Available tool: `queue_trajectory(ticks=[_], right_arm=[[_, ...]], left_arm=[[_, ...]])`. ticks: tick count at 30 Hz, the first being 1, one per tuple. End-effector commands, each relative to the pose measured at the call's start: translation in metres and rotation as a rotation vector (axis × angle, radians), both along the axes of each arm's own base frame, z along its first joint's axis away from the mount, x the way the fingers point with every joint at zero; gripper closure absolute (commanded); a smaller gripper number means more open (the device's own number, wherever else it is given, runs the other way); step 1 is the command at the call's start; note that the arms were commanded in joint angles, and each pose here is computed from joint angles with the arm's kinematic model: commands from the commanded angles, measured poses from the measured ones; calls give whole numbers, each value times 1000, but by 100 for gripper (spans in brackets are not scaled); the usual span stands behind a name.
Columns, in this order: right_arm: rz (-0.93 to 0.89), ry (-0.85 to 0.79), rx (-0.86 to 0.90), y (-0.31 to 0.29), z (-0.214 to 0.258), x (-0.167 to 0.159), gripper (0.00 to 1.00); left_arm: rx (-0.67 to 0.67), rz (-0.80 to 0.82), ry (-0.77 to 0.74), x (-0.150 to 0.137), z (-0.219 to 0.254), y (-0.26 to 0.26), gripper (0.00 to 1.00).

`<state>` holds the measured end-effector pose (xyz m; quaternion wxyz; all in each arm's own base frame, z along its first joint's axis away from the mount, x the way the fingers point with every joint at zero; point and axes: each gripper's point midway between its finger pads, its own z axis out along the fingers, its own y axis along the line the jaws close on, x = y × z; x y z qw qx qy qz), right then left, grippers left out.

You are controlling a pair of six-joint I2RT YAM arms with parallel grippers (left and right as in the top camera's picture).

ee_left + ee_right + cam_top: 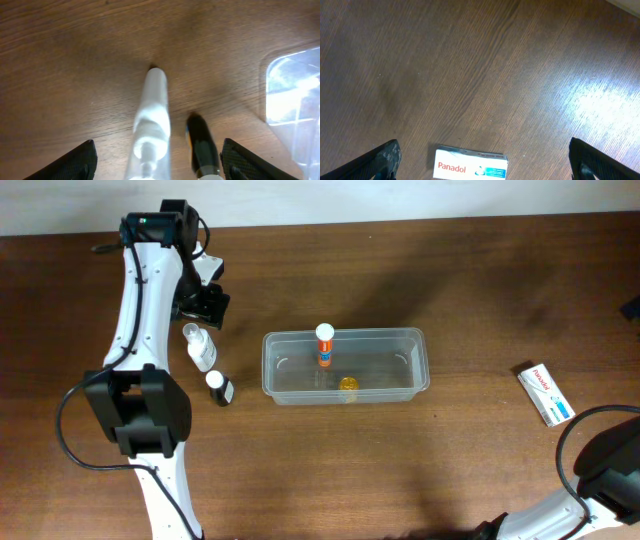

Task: Pack container
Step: 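Move left gripper over the white glue bottle and lower toward it, then close left gripper on the white glue bottle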

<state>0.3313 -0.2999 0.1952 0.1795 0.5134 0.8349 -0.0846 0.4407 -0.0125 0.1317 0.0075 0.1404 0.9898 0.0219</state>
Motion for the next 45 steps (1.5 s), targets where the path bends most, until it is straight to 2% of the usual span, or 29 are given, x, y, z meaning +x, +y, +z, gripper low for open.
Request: queue_trajectory(ticks=[1, 4, 8, 24, 35, 45], right_arm=[[-12, -10, -21, -3, 8, -2, 2], [-12, -10, -22, -3, 8, -2, 2], [-12, -10, -21, -3, 8, -2, 2], [-12, -10, -21, -3, 8, -2, 2], [-12, -10, -22, -3, 8, -2, 2], [-12, -10, -22, -3, 8, -2, 2]], left_arm=[[31, 51, 0, 2, -2, 18, 20], [25, 66, -4, 3, -2, 23, 19], [20, 67, -7, 4, -5, 22, 25], [2, 49, 108, -17, -47, 18, 30], [2, 50, 96, -14, -50, 18, 37], [1, 49, 82, -10, -53, 18, 38]])
